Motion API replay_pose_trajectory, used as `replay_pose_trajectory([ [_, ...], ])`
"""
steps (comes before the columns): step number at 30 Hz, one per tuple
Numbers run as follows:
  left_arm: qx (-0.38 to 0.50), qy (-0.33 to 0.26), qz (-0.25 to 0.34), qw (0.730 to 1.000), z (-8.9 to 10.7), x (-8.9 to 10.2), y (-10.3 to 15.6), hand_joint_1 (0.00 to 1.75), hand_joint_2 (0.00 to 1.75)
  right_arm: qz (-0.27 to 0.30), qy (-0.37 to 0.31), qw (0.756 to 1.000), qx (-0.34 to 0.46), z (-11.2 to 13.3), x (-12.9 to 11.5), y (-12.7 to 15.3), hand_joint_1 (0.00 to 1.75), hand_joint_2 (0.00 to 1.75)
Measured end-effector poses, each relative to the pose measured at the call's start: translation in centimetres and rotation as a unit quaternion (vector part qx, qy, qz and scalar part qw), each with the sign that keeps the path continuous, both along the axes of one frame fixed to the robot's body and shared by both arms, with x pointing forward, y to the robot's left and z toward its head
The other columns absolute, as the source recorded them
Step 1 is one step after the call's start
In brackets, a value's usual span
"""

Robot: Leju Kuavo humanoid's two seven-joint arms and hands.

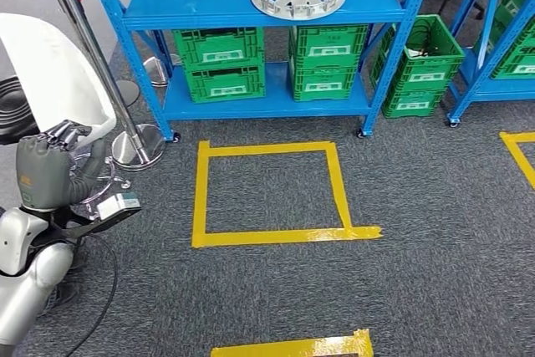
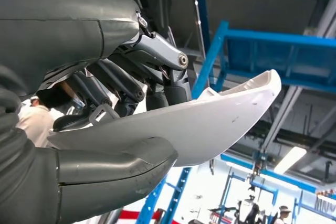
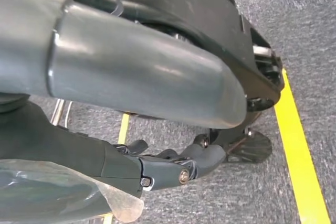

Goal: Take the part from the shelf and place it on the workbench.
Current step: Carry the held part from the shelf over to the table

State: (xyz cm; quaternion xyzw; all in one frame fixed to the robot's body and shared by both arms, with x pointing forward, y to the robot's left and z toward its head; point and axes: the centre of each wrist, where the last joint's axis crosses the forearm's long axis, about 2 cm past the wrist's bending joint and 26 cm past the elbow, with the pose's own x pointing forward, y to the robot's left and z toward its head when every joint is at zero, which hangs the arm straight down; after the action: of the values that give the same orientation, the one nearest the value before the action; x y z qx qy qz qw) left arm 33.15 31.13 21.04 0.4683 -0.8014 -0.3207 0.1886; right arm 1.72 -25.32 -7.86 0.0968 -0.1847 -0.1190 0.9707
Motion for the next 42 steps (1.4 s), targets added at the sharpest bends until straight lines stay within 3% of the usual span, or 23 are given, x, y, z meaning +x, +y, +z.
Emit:
replay_pose_trajectory([
  [22, 0.003, 0.01, -0.008, 1.0, -0.7, 0.3, -0.9, 1.75, 1.75, -0.001, -0.003, 1.0, -0.001, 0.1, -0.1, -0.4, 0.0, 0.0],
  [30, 0.019, 0.006, -0.005, 1.0, -1.5, 0.0, 0.2, 1.75, 1.75, 0.029, -0.011, 0.999, 0.031, -0.5, 0.6, 0.4, 0.0, 0.0],
  [42, 0.023, 0.013, 0.003, 1.0, -2.1, 0.3, 0.6, 1.75, 1.75, 0.037, -0.009, 0.999, 0.016, -1.4, 0.7, 0.6, 0.0, 0.0],
])
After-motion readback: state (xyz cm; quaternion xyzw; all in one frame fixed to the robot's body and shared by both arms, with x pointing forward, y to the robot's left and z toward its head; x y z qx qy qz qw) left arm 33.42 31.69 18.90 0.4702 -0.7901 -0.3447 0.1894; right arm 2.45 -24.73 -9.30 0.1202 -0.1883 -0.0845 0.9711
